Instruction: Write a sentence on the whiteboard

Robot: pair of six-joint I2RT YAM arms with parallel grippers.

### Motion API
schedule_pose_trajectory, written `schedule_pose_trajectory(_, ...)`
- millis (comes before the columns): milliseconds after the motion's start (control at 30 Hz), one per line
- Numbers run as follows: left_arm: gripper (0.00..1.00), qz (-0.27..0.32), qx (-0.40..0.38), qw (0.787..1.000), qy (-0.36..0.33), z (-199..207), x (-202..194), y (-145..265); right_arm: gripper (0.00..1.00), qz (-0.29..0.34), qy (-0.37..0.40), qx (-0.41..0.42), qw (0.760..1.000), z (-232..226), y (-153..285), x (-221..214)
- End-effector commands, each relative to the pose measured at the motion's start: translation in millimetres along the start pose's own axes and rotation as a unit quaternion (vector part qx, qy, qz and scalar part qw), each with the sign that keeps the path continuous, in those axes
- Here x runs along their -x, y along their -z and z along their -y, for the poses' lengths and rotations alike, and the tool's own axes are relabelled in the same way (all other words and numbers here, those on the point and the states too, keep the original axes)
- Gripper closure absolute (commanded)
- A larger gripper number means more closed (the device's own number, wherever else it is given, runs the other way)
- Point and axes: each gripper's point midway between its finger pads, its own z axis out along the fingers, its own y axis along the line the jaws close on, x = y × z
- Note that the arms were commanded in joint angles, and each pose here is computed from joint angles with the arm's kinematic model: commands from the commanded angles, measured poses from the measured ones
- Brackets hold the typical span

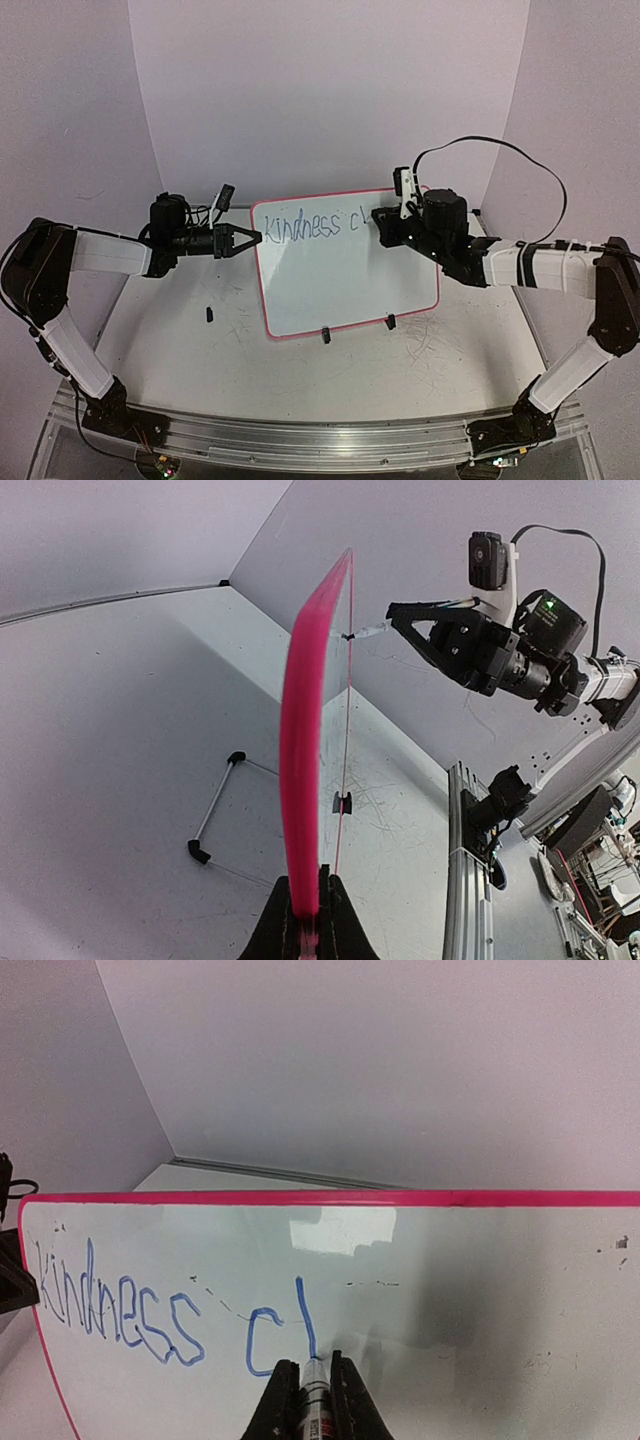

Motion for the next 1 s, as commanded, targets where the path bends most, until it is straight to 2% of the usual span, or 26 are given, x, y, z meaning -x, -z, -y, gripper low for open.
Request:
schedule_pose_trajectory(0, 1.00, 0.016, -0.019, 0.998, -0.065, 20.9, 16.6, -3.8, 1.00, -0.011, -0.011, -0.001, 1.000, 2.7, 7.7, -7.7)
schedule_pose_trajectory(967, 1.00, 0.015, -0.021, 0.998, -0.066, 21.2, 16.5, -3.6, 1.00, 0.030, -0.009, -0.042, 0.999, 10.7, -9.0, 25.6)
